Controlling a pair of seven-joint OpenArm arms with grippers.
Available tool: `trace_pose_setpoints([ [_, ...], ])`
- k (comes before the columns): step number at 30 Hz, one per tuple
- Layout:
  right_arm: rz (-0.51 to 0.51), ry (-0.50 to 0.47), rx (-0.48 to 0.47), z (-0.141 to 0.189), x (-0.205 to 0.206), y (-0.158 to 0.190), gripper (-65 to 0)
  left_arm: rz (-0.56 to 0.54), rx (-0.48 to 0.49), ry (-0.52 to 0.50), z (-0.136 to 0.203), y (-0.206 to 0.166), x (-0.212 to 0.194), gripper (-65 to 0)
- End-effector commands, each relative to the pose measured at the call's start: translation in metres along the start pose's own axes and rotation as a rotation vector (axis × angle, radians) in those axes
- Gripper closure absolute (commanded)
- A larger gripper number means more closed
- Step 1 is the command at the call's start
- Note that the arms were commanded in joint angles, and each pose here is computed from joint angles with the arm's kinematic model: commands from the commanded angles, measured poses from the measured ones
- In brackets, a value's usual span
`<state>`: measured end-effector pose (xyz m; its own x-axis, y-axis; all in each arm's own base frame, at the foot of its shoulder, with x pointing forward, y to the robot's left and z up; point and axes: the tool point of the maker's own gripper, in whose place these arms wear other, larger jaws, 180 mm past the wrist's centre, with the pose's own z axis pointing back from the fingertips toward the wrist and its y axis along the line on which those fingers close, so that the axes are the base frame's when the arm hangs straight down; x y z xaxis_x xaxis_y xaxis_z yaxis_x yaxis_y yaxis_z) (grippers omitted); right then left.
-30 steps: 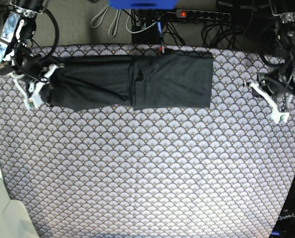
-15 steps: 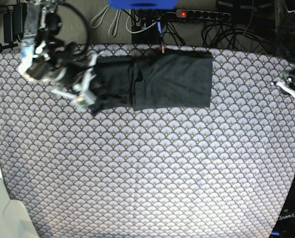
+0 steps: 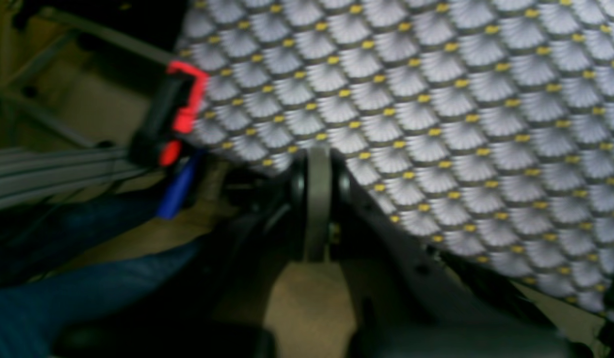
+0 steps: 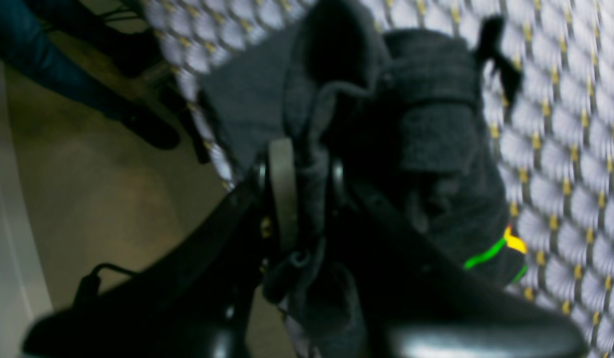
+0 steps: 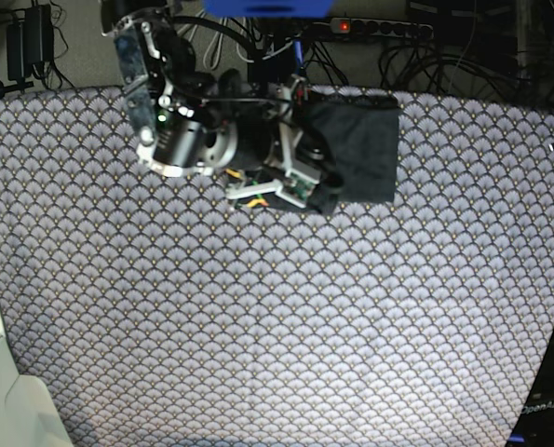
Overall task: Fold the T-shirt properly
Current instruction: 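Fold the strip's end over toward the middle with the right gripper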
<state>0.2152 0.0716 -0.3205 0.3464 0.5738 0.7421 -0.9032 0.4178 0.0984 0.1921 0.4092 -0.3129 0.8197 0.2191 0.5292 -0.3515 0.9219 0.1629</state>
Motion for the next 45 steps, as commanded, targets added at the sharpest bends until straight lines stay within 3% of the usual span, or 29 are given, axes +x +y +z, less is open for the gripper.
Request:
trace_pose_setpoints([
  [1,0.024,-0.061,0.020,0.000,0.019,0.005,0.0,-0.017,0.027,-0.039,0.006,0.007,0.012,-0.5],
  [9,0.035,-0.050,0.057,-0.013,0.022,0.007,0.0,-0.131,0.008,-0.034,0.007,0.005,0.012,-0.5],
  [22,-0.034,-0.070,0.156,-0.055,0.030,0.013,0.0,-0.148,0.030,-0.031,0.015,0.022,0.004,-0.5],
  [26,-0.033,-0.109,0.159,-0.057,0.039,0.010,0.0,-0.157,0.033,-0.016,0.015,0.023,-0.002,-0.5],
  [31,-0.043,-0.093,0.167,-0.065,0.039,0.005,-0.1,-0.157,0.034,-0.015,0.015,0.023,-0.003,-0.5],
  [35,-0.064,-0.072,0.184,-0.074,0.036,0.005,-7.2,-0.157,0.033,-0.016,0.015,0.023,-0.002,-0.5],
  [41,-0.069,-0.095,0.198,-0.076,0.046,0.011,-25.2,-0.159,0.032,-0.014,0.014,0.023,-0.003,-0.5],
  [45,-0.066,-0.115,0.203,-0.077,0.056,0.013,-31.9,-0.159,0.032,-0.014,0.014,0.023,-0.003,-0.5],
])
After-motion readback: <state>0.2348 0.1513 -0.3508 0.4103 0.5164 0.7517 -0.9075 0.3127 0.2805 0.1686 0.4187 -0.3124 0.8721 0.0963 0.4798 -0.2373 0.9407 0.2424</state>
